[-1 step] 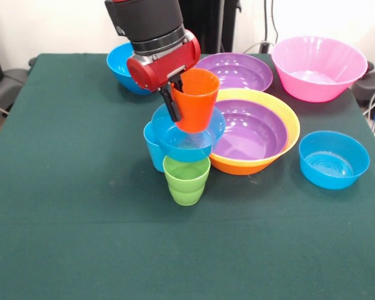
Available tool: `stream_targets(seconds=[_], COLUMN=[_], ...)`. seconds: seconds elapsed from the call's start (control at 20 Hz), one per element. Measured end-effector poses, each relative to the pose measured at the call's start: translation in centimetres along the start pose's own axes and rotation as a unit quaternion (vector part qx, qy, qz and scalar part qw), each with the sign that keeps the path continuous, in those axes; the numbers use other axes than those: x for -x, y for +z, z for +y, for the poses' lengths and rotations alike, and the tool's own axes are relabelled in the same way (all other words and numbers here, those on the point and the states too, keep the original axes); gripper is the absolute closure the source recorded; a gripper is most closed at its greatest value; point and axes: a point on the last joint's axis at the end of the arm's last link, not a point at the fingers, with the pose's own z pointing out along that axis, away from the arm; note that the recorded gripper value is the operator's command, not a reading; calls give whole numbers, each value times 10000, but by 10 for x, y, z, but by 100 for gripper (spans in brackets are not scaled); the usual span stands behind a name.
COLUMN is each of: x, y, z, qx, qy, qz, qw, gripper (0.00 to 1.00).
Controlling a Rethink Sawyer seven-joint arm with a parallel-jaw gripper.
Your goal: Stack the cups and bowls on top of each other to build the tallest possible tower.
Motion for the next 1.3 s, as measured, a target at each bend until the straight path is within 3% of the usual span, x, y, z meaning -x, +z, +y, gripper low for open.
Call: stream_targets(seconds=[0.65,1.3], x=[-1,-14], y=[2,19], z=[1,9], qx=[13,98], qy=[-5,-187], qz=[6,118], qw=[10000,9997], gripper=[100,100])
